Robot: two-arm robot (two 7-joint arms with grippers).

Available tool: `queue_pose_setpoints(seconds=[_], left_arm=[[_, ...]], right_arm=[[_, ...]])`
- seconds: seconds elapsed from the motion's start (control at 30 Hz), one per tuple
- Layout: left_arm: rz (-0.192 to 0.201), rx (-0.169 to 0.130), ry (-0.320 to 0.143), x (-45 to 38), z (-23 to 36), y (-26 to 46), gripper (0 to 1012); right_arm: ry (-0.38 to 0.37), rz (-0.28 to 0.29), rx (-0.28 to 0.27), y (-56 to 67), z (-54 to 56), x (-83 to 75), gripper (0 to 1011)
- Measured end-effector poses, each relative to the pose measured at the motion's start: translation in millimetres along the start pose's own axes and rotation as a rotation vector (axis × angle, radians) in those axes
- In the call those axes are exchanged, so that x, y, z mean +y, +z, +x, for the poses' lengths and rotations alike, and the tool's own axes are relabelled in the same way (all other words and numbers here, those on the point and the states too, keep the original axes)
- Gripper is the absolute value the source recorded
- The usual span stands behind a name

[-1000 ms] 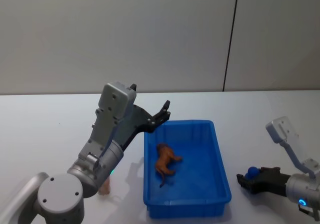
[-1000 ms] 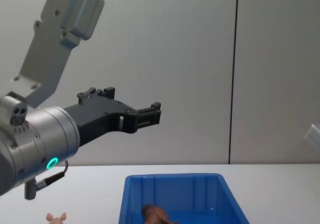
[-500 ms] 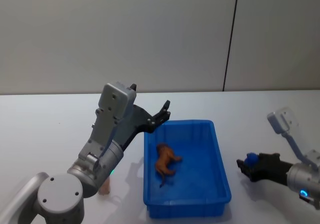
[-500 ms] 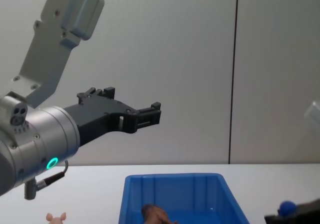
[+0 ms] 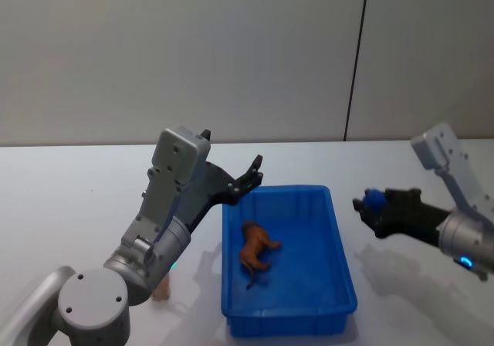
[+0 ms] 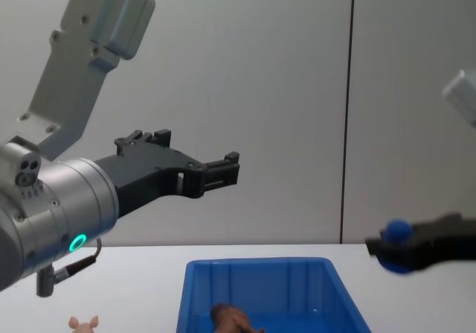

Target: Pick up the two dolls from the table and place them into the box.

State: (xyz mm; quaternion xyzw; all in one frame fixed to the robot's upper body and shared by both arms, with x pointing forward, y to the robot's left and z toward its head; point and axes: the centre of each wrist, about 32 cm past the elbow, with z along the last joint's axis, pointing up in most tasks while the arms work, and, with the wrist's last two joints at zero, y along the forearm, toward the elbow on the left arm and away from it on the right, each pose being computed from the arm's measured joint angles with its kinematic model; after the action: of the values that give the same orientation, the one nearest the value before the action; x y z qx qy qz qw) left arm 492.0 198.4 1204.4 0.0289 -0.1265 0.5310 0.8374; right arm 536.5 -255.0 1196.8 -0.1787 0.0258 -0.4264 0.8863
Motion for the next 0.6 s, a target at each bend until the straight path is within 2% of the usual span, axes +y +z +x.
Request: queue_pose_setpoints(seconds=[0.23, 0.3, 0.33, 0.6], left_arm=[[0.000, 0.000, 0.000, 0.0, 0.0, 0.0, 1001], [0.000, 0.000, 0.000, 0.0, 0.0, 0.0, 1001], [0.000, 0.000, 0.000, 0.0, 0.0, 0.0, 1001], [0.000, 0.000, 0.000, 0.0, 0.0, 0.0, 1001]], right_arm=[[0.041, 0.103, -0.068, 23.7, 4.7, 3.3, 225], [0.067, 0.144, -0.094, 34.5, 6.4, 5.9, 217], [0.067, 0.144, -0.094, 34.5, 6.4, 5.9, 209], [0.168, 0.212, -0.122, 57.0, 10.9, 16.4, 159]])
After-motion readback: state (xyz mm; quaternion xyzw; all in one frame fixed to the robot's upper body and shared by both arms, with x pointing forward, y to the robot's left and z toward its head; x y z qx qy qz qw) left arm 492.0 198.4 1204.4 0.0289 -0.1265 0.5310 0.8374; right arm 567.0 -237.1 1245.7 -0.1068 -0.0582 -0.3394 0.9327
